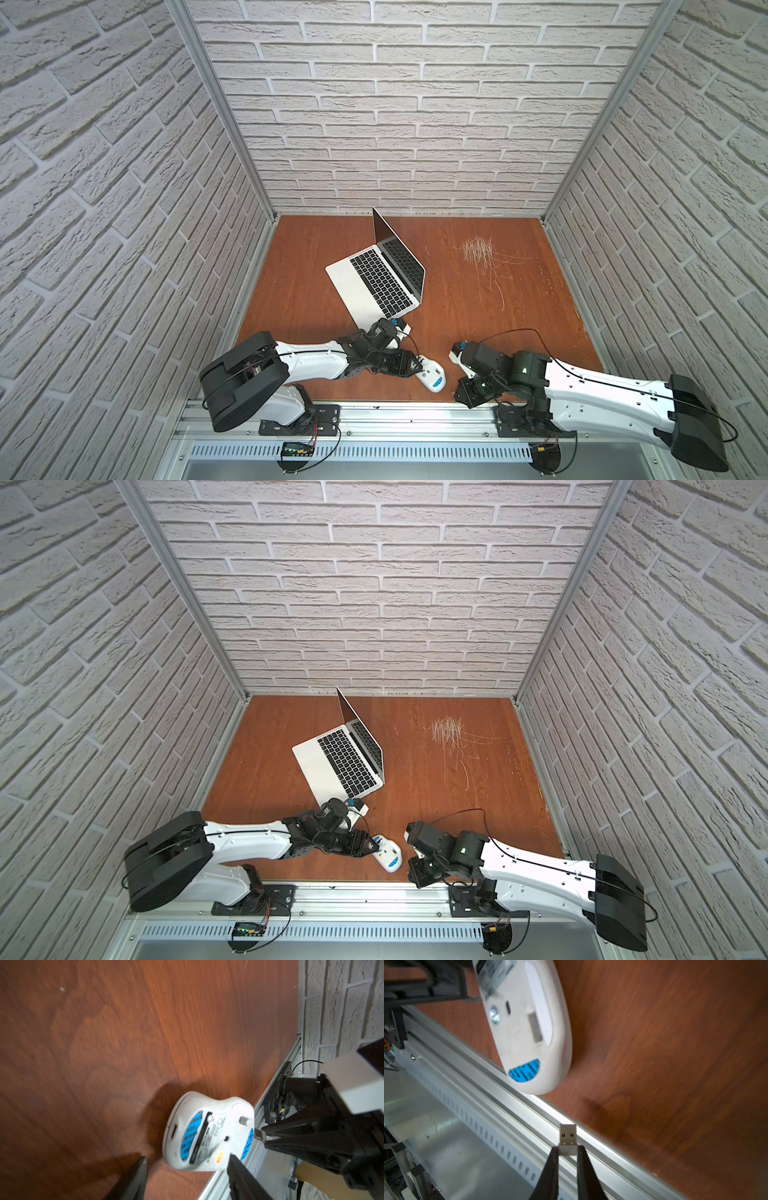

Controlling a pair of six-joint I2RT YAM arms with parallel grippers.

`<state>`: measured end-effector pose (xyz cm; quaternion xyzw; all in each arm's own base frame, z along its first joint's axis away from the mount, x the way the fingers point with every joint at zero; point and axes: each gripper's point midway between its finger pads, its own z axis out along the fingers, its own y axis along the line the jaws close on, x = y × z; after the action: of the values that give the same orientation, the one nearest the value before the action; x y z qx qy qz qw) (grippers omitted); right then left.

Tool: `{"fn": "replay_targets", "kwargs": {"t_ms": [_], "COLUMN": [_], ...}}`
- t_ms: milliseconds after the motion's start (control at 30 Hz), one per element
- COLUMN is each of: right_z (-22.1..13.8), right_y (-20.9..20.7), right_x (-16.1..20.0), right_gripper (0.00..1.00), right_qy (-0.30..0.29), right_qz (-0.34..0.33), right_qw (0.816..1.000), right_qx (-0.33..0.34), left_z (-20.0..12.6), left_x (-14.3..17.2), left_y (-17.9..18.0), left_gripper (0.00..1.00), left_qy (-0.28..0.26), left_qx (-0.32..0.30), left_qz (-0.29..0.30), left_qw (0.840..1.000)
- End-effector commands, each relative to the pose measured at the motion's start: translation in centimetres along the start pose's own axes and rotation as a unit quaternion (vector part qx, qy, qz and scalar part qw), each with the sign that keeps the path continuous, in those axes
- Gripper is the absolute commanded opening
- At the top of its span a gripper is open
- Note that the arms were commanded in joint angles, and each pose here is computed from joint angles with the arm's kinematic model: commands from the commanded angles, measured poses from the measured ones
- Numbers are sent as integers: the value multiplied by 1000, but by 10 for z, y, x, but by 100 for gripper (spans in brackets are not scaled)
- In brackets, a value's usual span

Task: Remove the wireless mouse receiver from the laptop
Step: Adjust the mouse at the center of the board.

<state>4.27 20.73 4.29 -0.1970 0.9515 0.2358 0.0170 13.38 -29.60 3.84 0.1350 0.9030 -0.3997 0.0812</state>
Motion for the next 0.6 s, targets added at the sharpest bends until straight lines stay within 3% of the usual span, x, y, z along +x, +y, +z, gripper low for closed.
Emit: {"fn": "replay_targets", "kwargs": {"t_ms": [0, 567], "right_z": [8, 25], "right_y": [27, 29], "right_x": [-3, -32], "right_gripper": [3, 3], "right_qy": [-6, -50], "right_qz": [-25, -8], "right_qw": [999, 999], "right_qx": [-40, -16], "left_z": [-2, -2], "left_x": [-1, -1], "left_y": [-2, -1], "left_gripper": [64, 66], "left_qy": [-9, -10], "left_qx": [4, 3], "left_qz": [6, 5], "left_qw": [1000, 1000]}}
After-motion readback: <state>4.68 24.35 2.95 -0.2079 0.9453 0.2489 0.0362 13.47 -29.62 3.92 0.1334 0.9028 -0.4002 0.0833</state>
